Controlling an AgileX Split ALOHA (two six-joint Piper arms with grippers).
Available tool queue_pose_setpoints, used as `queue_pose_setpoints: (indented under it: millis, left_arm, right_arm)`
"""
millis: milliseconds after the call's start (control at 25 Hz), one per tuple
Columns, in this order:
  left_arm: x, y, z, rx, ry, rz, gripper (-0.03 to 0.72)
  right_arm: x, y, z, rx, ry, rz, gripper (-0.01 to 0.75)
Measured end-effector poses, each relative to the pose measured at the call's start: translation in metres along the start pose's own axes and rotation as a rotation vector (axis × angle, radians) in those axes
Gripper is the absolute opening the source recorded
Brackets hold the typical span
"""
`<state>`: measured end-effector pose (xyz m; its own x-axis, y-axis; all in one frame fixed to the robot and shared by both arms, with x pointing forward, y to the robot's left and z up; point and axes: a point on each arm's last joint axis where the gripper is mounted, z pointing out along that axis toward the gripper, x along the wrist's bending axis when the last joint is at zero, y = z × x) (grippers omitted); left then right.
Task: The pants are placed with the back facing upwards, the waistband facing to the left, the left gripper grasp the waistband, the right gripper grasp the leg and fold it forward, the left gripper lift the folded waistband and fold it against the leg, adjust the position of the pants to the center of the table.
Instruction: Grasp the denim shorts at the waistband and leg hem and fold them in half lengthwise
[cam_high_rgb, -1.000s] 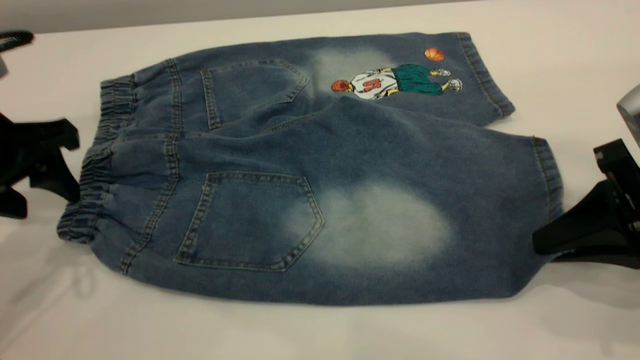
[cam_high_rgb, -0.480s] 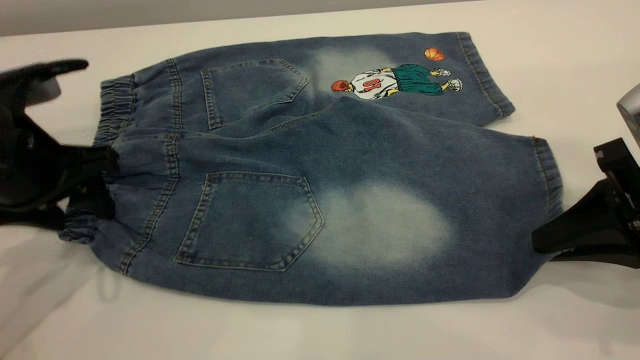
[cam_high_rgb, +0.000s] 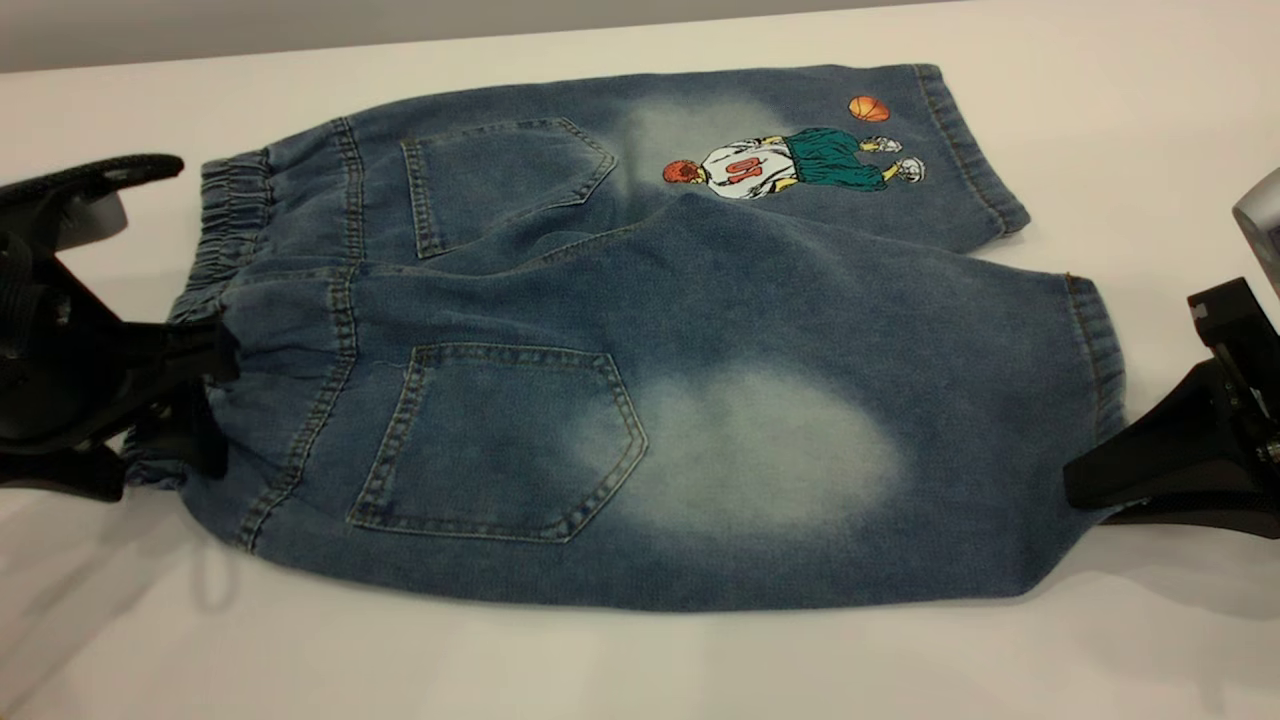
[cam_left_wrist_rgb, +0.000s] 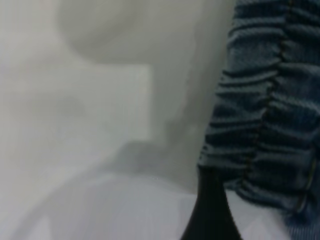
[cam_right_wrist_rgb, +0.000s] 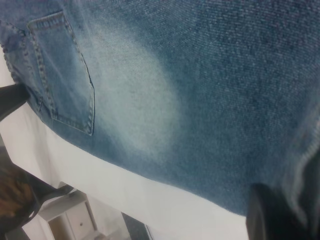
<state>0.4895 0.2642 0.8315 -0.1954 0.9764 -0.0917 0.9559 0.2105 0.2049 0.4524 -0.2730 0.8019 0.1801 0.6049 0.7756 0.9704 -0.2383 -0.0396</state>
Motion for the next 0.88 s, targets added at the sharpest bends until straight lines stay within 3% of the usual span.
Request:
queue_pose_setpoints:
  millis: [880]
  left_arm:
    - [0.003, 0.014, -0.003, 0.005, 0.009, 0.035, 0.467]
  right_arm:
    - [0.0, -0.001, 0.0, 0.006, -0.001, -0.005, 0.014]
